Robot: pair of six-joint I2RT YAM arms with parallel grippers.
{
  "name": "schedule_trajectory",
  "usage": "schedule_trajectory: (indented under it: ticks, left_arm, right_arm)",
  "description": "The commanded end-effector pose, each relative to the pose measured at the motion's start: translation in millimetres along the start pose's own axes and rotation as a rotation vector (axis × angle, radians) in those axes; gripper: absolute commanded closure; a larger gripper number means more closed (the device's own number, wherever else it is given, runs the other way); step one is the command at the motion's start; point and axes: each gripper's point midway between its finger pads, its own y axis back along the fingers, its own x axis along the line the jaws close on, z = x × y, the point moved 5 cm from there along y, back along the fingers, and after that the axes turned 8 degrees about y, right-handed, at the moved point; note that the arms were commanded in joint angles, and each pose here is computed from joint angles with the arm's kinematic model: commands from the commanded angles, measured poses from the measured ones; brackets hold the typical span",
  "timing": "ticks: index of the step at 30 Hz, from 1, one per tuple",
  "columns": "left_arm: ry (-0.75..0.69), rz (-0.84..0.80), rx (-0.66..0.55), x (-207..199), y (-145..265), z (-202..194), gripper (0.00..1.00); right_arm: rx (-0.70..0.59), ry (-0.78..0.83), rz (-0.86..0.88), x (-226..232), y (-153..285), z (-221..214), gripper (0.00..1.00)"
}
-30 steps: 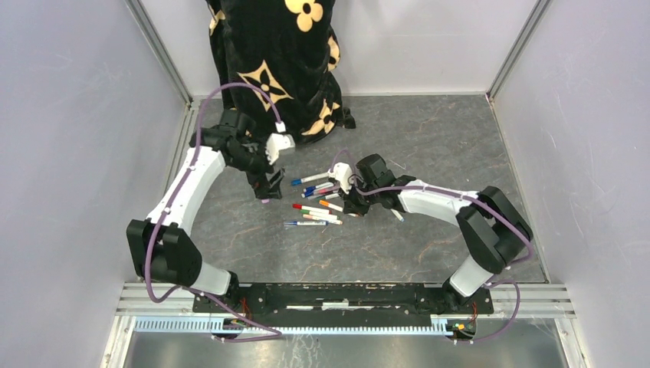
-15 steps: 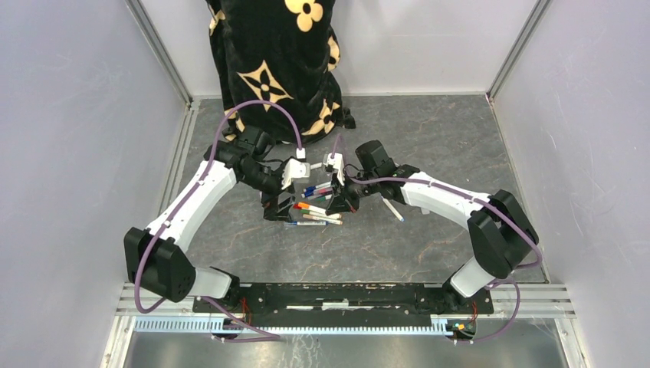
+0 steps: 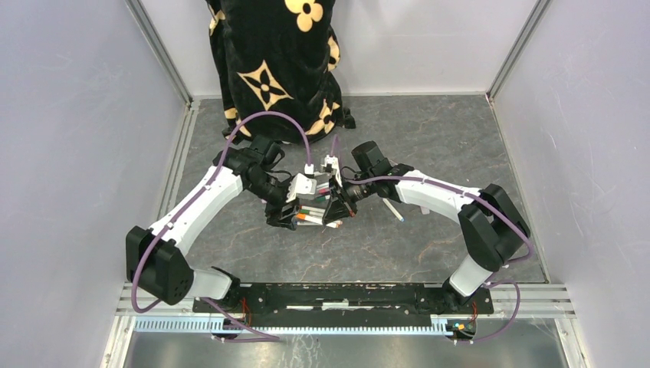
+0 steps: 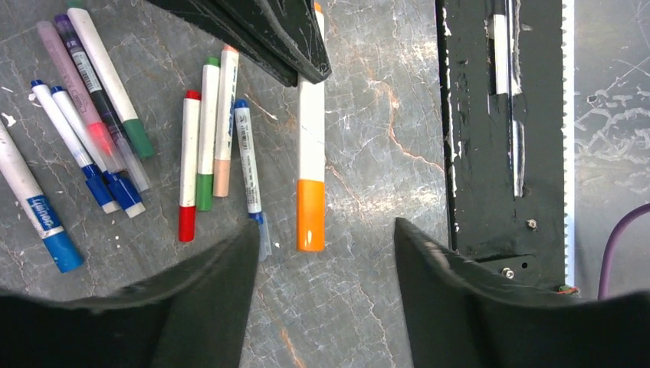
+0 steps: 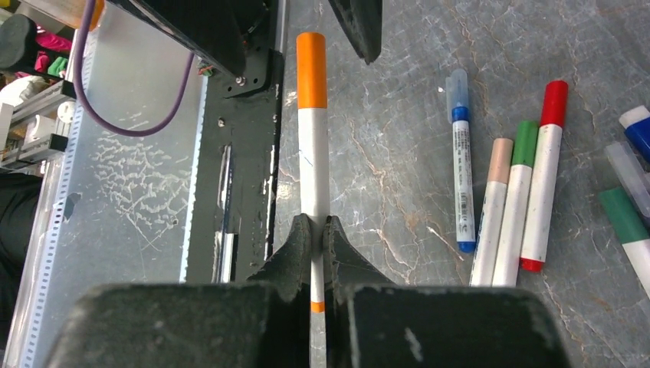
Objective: Open the pen caps
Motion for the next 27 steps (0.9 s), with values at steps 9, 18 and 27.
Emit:
schedule_trajectory:
  ticks: [9,18,27]
  left_arm:
    - [-0.11,-0.005,0.014,-4,-7,8,0.61]
    - [-0.125,0.038,0.059,1,-6,8,0.98]
    - [-0.146,0.059,0.006,2,-1,23,0.98]
  right_arm:
    - [-0.069,0.046,0.07,1,-3,29,1.0]
    - [-0.122,-0.018,0.066,0,-8,33,0.66]
    - [-0.151,-0.164,0.137,-10,-30,31,0.55]
